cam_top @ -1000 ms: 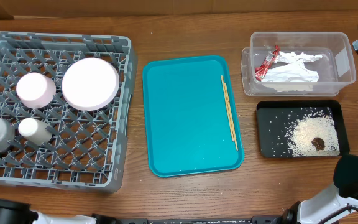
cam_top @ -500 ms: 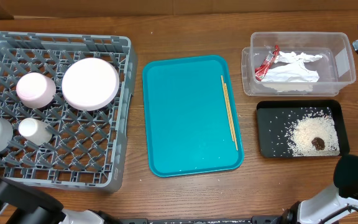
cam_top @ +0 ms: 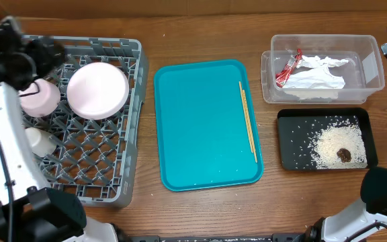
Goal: Sort waste into correct bins and load items into the dishwasher
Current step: 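Raise the left gripper and reach toward the chopsticks on the teal tray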
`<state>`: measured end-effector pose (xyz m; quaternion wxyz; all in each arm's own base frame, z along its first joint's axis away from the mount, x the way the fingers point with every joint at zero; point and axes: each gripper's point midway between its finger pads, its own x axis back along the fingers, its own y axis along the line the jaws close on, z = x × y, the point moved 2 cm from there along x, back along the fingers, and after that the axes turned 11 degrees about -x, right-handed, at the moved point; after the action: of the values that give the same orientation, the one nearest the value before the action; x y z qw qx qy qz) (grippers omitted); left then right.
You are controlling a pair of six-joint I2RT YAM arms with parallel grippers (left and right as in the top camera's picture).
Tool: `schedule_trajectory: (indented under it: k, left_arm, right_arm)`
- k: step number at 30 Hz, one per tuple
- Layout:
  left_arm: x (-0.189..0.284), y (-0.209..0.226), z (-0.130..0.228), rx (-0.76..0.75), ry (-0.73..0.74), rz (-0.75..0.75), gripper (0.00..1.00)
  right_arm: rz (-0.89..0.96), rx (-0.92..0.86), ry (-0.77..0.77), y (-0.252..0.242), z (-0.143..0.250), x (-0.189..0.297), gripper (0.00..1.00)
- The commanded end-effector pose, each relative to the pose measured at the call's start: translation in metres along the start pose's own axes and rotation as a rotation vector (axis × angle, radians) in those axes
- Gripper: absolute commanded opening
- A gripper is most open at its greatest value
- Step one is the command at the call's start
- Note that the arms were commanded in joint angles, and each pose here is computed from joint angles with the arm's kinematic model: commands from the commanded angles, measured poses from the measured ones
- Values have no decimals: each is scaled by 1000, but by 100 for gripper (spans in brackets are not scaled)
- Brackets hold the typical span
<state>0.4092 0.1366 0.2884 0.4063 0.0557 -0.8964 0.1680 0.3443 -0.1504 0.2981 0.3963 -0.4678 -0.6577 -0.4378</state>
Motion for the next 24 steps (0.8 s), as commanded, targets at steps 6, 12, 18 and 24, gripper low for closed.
schedule_trajectory:
  k: [6, 12, 18, 24]
  left_arm:
    - [-75, 13, 44, -49, 256, -69, 91]
    - [-98, -8, 71, -120, 383, 23, 52]
    - [-74, -104, 72, -188, 366, 327, 4]
    - [-58, -211, 113, -345, 430, 465, 41]
  right_arm:
    - [-23, -4, -22, 2, -4, 8, 100]
    - [-23, -3, -22, 2, -4, 8, 100]
    - [-23, -3, -22, 2, -4, 8, 100]
    - [-23, -4, -22, 2, -4, 8, 100]
